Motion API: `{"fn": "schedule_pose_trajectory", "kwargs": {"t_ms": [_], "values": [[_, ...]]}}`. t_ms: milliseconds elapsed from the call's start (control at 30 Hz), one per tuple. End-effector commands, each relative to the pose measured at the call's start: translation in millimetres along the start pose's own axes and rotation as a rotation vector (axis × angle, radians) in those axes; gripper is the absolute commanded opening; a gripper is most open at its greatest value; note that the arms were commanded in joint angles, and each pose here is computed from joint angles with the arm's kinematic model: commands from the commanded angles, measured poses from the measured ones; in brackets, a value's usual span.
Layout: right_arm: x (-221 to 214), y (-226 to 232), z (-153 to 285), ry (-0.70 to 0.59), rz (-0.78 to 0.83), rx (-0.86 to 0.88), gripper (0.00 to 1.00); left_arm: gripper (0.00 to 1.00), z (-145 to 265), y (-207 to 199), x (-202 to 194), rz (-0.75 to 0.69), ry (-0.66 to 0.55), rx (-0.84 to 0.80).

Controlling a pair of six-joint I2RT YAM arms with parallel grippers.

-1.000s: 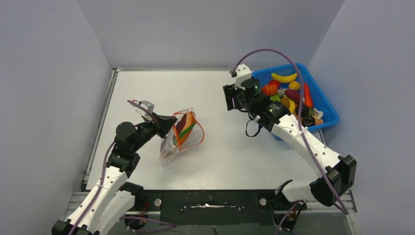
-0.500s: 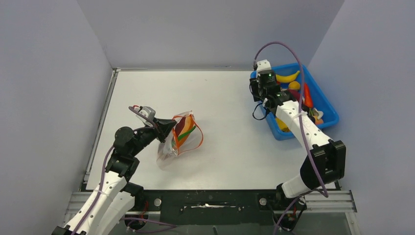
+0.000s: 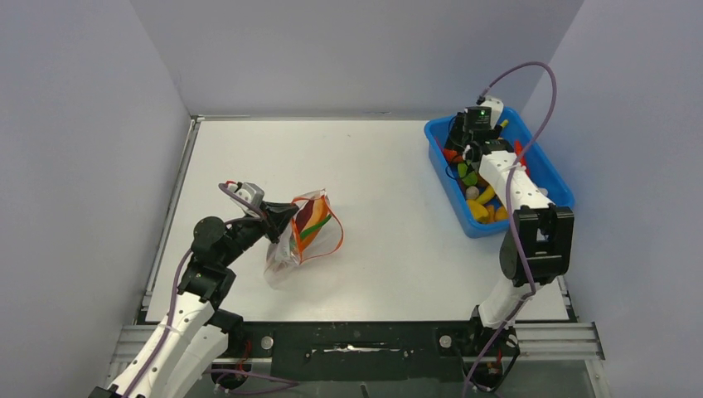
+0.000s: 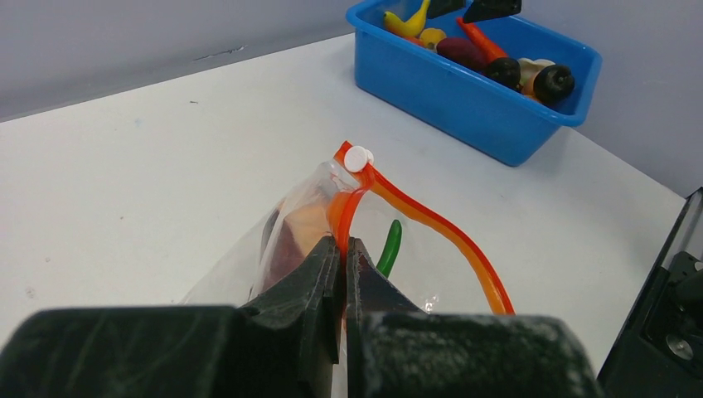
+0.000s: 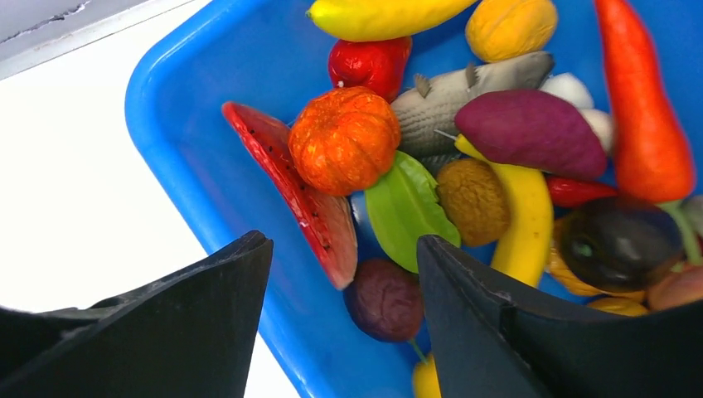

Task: Place the food in the zip-top bag and seal the zipper
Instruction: Pick up the fake fruit from the bin.

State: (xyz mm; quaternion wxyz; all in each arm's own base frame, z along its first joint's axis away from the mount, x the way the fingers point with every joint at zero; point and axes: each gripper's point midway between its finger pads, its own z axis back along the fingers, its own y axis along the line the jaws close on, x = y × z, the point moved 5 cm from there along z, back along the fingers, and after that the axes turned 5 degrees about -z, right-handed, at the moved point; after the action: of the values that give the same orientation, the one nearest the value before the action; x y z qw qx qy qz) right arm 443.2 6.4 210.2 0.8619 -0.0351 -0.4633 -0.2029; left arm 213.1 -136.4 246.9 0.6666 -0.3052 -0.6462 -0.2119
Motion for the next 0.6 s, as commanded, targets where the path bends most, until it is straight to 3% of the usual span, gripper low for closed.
{"fn": "schedule_pose_trajectory", "kwargs": {"t_ms": [0, 300, 567], "values": [[29, 9, -16, -0.092, -0.194, -0.005, 0.67, 0.00, 1, -3, 15, -0.043, -0.064, -0.021], [23, 3, -53, -0.100, -0.315, -0.076, 0.77, 0.00, 1, -3, 15, -0.050, -0.067, -0.021], [12, 5, -75, -0.066, -0.332, -0.018, 0.90, 0.00, 3, -5, 15, -0.059, -0.071, -0.028]]}}
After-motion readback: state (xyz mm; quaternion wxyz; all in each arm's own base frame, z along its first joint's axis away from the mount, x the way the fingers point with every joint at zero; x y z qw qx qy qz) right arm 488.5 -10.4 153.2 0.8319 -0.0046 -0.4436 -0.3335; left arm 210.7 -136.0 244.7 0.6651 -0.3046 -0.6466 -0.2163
